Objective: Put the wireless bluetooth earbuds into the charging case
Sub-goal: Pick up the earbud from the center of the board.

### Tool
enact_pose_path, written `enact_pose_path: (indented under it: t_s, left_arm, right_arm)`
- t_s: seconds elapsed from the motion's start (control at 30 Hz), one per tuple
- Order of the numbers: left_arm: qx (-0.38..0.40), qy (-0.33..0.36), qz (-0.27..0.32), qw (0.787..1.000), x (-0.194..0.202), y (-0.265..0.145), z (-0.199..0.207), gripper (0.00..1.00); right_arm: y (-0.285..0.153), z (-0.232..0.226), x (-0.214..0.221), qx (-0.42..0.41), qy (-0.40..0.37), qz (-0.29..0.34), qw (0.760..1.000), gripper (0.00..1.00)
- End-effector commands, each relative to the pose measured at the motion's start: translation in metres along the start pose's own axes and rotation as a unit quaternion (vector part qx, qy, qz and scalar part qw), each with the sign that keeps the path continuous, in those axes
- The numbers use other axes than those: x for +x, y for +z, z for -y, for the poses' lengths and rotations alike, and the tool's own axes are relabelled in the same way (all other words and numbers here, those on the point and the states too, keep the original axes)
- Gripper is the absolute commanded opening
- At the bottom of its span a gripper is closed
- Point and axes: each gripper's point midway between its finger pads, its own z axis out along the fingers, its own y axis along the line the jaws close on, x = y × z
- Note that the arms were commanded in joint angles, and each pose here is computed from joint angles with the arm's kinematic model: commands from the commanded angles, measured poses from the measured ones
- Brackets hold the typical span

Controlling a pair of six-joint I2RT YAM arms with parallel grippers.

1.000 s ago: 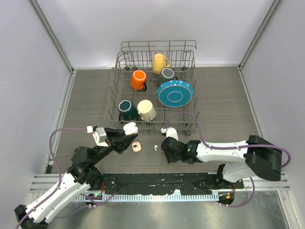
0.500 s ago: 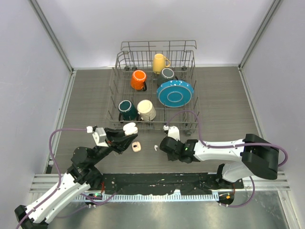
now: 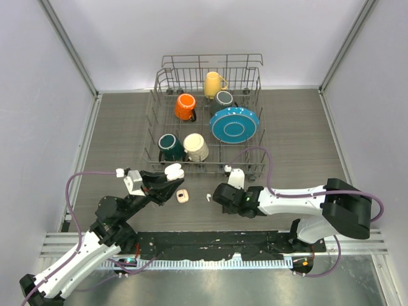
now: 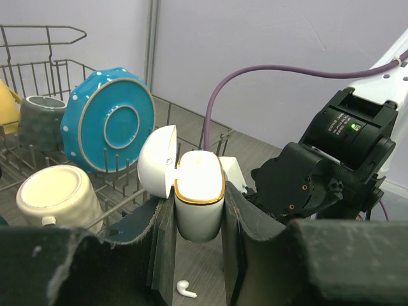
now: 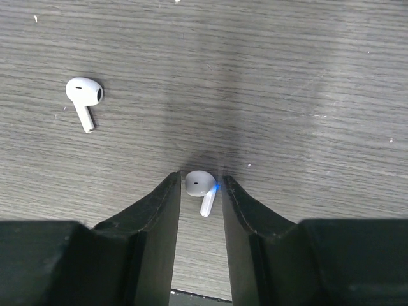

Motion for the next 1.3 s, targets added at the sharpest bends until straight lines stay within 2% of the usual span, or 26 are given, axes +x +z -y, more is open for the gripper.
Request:
enact_pose_path:
  t_s: [0.0, 0.47, 0.77, 1.27]
  left_arm:
    - [0.001, 0.007, 0.021, 1.000, -0.014, 0.002, 0.001, 0.00]
    - [0.002, 0.005, 0.022, 1.000, -0.015, 0.001, 0.002, 0.00]
    - [0.004, 0.004, 0.017, 1.000, -0.013, 0.002, 0.003, 0.00]
    - [0.001, 0.001, 0.015, 1.000, -0.011, 0.001, 0.002, 0.00]
  right_arm:
    - [0.003, 0.027, 0.017, 0.049, -0.057, -0.032, 0.997, 0.39]
    - [0.006, 0.016, 0.015, 0.023, -0.160, -0.051, 0.986, 0.40]
    - [0.010, 0.019, 0.015, 0.027, -0.163, -0.050, 0.985, 0.40]
    - [0.014, 0.024, 0.015, 0.029, -0.170, -0.056, 0.983, 0.33]
